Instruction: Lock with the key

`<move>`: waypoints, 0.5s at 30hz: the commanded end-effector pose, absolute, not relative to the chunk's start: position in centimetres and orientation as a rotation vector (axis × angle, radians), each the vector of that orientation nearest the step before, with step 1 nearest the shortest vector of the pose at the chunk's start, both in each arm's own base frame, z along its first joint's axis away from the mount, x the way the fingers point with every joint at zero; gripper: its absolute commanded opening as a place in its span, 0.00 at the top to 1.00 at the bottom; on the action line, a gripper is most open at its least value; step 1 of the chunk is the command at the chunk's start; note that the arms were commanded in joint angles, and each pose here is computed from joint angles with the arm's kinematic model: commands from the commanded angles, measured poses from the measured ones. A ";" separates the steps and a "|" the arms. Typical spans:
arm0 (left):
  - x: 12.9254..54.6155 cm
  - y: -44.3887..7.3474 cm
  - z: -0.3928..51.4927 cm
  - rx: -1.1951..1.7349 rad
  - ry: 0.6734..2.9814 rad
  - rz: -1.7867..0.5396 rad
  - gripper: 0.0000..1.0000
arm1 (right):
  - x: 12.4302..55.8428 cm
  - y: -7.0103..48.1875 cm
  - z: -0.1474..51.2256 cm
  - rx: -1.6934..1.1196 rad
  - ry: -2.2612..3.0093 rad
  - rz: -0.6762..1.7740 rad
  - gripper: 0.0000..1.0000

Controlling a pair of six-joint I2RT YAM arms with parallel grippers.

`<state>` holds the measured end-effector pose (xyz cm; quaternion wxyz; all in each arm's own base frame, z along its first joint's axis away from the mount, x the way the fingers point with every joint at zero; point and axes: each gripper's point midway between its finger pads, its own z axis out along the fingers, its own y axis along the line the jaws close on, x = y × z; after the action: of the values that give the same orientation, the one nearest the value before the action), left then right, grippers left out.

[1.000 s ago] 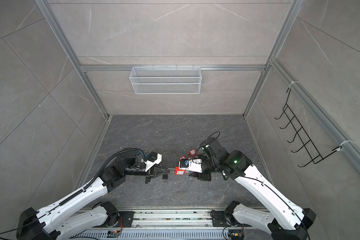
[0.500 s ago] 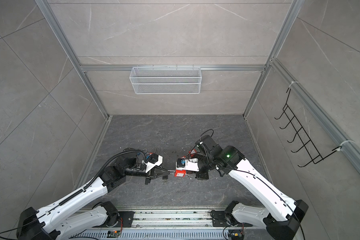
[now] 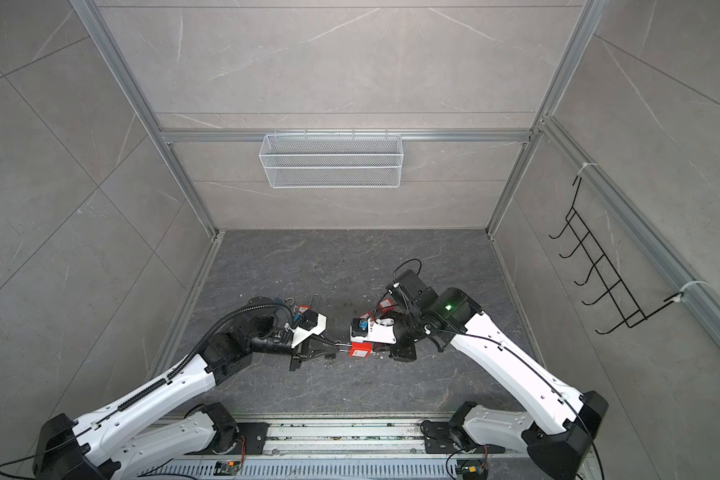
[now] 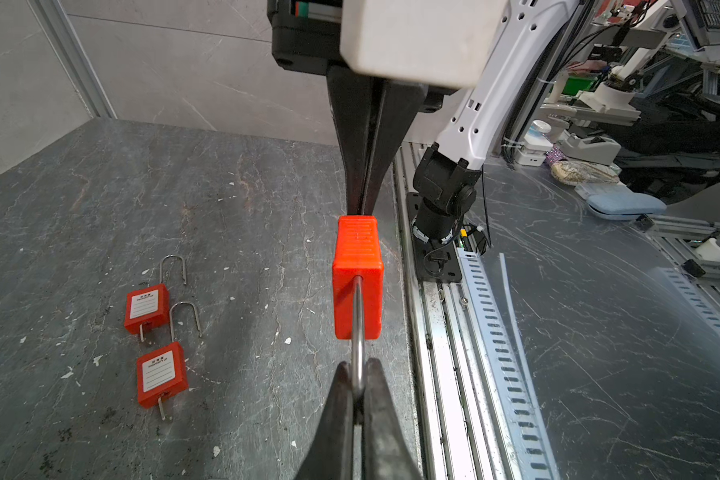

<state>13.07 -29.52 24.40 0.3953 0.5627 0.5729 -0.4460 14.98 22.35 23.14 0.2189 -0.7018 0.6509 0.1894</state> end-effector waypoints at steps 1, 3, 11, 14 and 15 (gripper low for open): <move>12.9 -29.5 27.6 1.445 1.331 -1.082 1.00 | 14.1 21.2 22.6 -1.997 1.843 0.521 1.00; 12.9 -29.3 27.2 1.466 1.341 -1.056 1.00 | 14.3 20.7 22.4 -1.995 1.848 0.494 1.00; 13.1 -29.2 26.6 1.521 1.357 -1.013 1.00 | 15.2 18.5 20.6 -2.009 1.899 0.380 1.00; 13.3 -29.3 26.3 1.526 1.368 -1.005 1.00 | 15.6 18.0 20.7 -1.987 1.903 0.349 1.00; 13.3 -29.3 26.2 1.533 1.372 -1.003 1.00 | 15.8 17.8 20.8 -1.973 1.908 0.345 1.00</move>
<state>13.26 -29.05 24.49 0.3944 0.5955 0.5719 -0.4035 16.09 19.12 20.88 0.1905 -0.6986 0.6754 0.1399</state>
